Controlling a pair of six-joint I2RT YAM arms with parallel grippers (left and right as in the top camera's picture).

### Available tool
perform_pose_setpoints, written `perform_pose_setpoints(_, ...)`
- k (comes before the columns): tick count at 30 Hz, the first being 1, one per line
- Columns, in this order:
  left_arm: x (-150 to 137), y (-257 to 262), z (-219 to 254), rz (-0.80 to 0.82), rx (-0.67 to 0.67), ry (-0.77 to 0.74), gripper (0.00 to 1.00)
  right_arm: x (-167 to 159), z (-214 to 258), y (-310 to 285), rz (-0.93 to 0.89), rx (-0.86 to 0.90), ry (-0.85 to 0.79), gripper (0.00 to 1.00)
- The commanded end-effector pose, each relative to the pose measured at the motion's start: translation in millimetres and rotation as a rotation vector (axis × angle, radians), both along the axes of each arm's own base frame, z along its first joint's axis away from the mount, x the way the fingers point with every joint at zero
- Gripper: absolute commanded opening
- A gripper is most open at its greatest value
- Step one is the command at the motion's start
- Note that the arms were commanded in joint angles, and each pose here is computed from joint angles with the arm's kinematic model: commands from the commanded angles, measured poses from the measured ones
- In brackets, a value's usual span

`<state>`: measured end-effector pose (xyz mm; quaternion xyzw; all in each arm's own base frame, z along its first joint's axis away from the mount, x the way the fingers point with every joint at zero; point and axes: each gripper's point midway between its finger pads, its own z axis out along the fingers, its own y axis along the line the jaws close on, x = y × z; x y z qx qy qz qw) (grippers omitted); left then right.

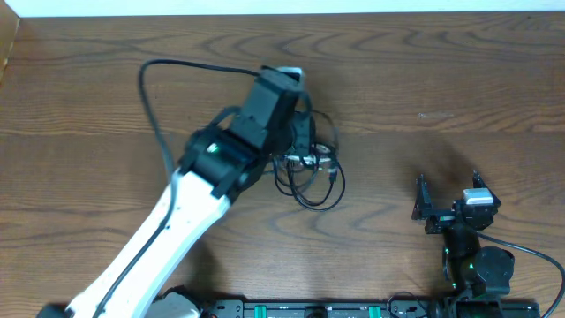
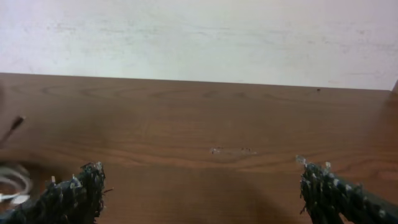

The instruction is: Untangle cables

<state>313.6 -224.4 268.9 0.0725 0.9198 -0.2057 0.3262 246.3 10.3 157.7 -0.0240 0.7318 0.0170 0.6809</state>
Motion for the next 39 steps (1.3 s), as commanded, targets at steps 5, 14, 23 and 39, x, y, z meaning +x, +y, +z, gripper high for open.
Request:
perform_pose_setpoints(5, -12.0, 5.4, 35.7, -0.025, -0.053, -0.088, 0.37, -0.4, -0.1, 2.7, 0.012, -0.012, -0.002, 0.99)
perform_pose_setpoints(14, -33.2, 22.0, 6.3, -0.02, 0.044, 0.043, 0.72, -1.7, 6.4, 17.6, 0.095, 0.054, -0.023, 0.99)
perform_pose_setpoints(23, -57.0, 46.0, -19.1, 0.005, 0.16, 0.17, 1.0, -56.1, 11.3, 118.3, 0.722, 0.605, 0.234, 0.99)
perform_pose_setpoints(39, -50.4, 131.5, -36.2, 0.324, 0.222, 0.317, 0.99, -77.4, 212.6, 92.5, 0.604, 0.293, 0.016, 0.99)
